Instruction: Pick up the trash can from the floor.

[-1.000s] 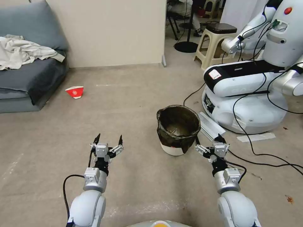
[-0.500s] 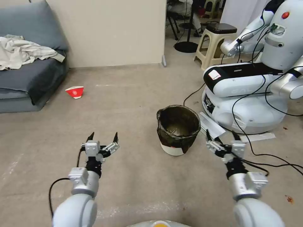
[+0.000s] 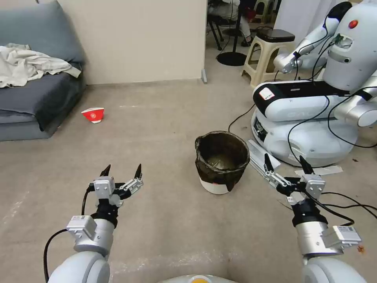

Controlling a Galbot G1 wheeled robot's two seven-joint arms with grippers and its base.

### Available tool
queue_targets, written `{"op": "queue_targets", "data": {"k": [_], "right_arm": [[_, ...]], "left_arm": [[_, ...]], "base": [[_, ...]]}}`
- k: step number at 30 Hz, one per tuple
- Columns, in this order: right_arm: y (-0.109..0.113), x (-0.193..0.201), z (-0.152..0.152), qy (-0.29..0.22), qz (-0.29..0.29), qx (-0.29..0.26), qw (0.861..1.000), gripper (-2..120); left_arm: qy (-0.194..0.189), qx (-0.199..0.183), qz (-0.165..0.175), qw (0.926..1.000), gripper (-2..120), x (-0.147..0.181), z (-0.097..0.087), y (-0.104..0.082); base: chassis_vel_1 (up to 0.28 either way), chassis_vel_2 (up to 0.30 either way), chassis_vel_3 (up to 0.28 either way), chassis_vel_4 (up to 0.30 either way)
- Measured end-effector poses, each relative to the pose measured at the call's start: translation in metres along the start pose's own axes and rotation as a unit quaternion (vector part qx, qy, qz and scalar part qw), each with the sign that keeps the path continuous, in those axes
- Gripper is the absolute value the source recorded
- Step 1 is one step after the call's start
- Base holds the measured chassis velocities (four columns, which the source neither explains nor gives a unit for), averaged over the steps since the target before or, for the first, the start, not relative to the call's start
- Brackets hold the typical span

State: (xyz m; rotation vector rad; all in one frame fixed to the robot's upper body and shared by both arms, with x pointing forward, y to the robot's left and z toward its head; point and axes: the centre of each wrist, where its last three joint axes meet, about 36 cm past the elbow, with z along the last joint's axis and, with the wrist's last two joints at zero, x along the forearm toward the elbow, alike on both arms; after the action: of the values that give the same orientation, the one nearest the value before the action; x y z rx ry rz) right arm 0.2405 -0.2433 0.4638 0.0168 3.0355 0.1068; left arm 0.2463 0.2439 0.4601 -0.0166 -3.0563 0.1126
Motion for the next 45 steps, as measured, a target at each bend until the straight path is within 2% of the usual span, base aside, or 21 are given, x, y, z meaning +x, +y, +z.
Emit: {"op": "queue_targets", "data": {"k": [18,28,45], "right_arm": [[-0.001,-0.001,0.003,0.001,0.0,0.001,1.0,100],[-0.002,-0.003,0.009,-0.011,-0.003,0.002,1.0,100],[-0.002,-0.003,0.011,-0.011,-0.007,0.0,1.0,100]], "left_arm": [[0.006,0.003,0.0,1.0,100,-0.002,0.005,-0.001],[0.008,0.004,-0.017,0.9998,100,-0.005,0.007,-0.001],[0.008,0.01,-0.013,0.9998,100,-0.007,0.008,-0.001]], "base": [[-0.033,-0.034,-0.029,-0.034],[-0.02,-0.024,-0.026,-0.02],[-0.003,0.002,0.0,-0.002]]}}
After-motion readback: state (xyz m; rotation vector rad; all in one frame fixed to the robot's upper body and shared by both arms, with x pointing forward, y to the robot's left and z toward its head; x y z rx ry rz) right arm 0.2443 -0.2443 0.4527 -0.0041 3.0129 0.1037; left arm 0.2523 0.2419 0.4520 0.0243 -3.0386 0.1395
